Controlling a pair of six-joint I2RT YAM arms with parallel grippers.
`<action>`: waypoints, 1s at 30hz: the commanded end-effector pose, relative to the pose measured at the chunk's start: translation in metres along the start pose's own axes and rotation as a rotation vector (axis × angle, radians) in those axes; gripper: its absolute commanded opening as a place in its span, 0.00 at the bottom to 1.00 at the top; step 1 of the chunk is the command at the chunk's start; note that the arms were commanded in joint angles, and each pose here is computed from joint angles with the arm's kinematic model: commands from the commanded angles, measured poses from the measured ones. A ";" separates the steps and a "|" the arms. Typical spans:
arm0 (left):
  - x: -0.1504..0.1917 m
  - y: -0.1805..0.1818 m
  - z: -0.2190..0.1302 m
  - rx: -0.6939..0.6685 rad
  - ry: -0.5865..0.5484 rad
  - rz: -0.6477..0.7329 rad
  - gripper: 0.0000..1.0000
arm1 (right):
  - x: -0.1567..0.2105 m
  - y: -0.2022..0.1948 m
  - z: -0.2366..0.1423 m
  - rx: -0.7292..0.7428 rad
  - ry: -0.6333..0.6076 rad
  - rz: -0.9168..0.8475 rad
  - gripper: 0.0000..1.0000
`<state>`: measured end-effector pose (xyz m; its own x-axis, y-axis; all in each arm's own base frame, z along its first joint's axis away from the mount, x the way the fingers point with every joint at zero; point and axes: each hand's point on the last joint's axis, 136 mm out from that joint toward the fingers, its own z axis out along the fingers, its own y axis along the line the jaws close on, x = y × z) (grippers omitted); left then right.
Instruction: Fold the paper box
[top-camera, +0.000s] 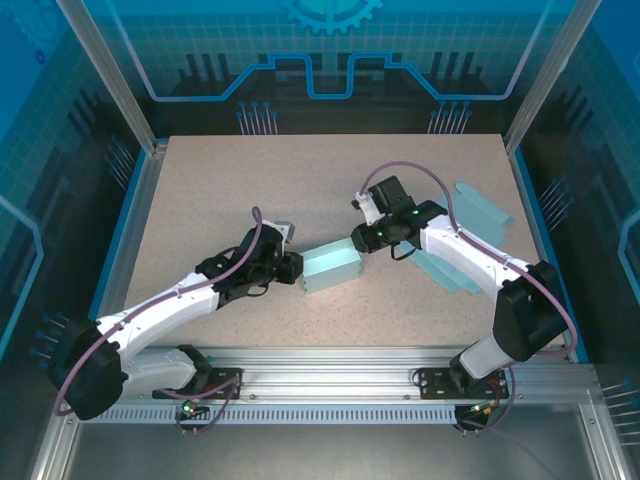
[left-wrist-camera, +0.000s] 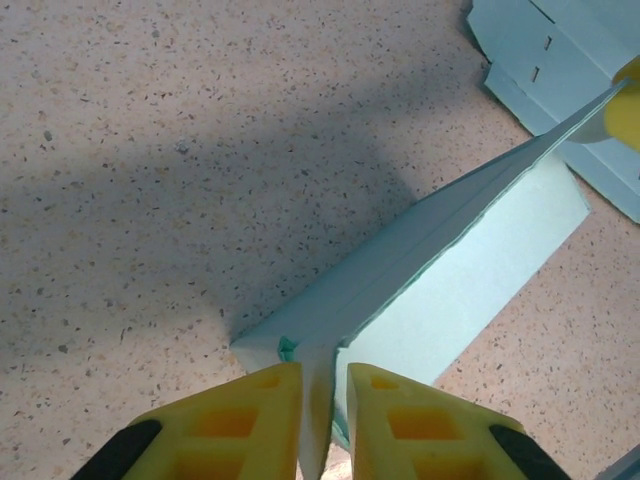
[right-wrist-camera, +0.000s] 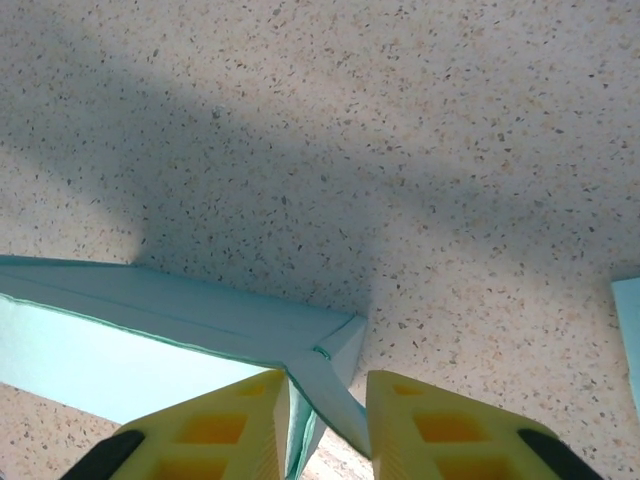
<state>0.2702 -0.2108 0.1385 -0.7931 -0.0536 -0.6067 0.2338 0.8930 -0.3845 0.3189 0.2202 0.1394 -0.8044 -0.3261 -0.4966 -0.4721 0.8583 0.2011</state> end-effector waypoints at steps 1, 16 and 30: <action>-0.013 -0.015 -0.003 0.039 -0.023 0.021 0.21 | 0.002 0.013 -0.003 -0.048 -0.015 0.009 0.24; -0.010 -0.002 -0.010 -0.055 0.009 -0.026 0.30 | 0.005 0.016 -0.002 -0.010 -0.016 0.052 0.14; -0.003 0.010 -0.021 -0.124 0.020 -0.004 0.29 | 0.004 0.017 -0.003 0.008 -0.016 0.047 0.14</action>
<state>0.2622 -0.1955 0.1365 -0.8236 -0.0393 -0.5658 0.1636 0.9387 -0.3034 0.3103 0.2303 0.1346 -0.8279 -0.2857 -0.4826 -0.4295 0.8763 0.2181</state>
